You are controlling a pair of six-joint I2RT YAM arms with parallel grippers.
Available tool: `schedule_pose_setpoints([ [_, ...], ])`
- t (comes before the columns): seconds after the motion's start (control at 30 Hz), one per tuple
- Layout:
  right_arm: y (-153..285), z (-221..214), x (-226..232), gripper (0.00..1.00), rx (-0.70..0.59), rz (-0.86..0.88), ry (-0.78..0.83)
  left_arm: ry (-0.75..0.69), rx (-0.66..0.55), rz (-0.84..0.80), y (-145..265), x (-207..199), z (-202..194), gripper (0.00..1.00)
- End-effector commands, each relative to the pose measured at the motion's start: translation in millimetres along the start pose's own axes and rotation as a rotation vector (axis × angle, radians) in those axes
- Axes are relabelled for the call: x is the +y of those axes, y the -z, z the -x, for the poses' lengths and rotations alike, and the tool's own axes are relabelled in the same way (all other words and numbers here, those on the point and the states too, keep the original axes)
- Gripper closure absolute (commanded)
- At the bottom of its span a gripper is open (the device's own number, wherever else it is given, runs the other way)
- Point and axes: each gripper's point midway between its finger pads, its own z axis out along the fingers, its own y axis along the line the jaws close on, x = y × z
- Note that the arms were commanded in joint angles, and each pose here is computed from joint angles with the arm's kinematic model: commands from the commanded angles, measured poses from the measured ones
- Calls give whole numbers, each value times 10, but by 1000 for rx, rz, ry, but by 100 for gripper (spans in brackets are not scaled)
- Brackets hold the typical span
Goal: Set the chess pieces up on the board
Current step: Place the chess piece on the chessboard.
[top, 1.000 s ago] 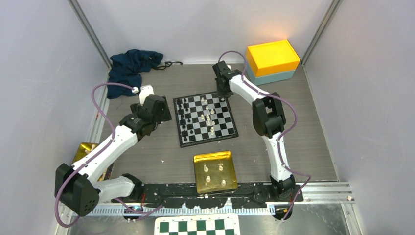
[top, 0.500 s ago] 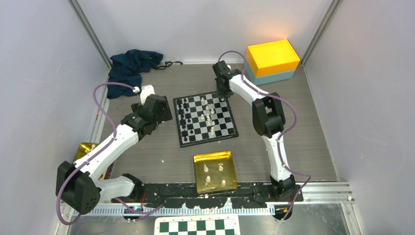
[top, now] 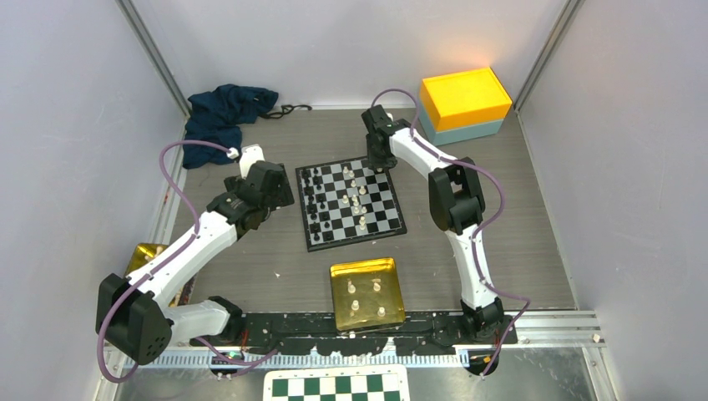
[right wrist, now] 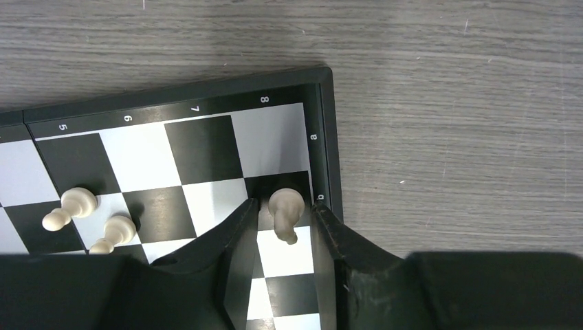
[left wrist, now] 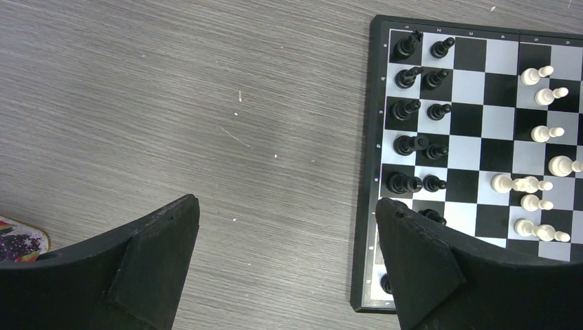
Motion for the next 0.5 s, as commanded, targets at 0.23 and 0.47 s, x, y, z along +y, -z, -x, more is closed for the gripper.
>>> schedule_pose_setpoints([
  [0.23, 172, 185, 73, 57, -51, 24, -2, 39, -33, 1, -3, -10, 98, 0],
  [0.47, 279, 256, 56, 56, -77, 19, -3, 40, -37, 4, 0, -5, 113, 0],
])
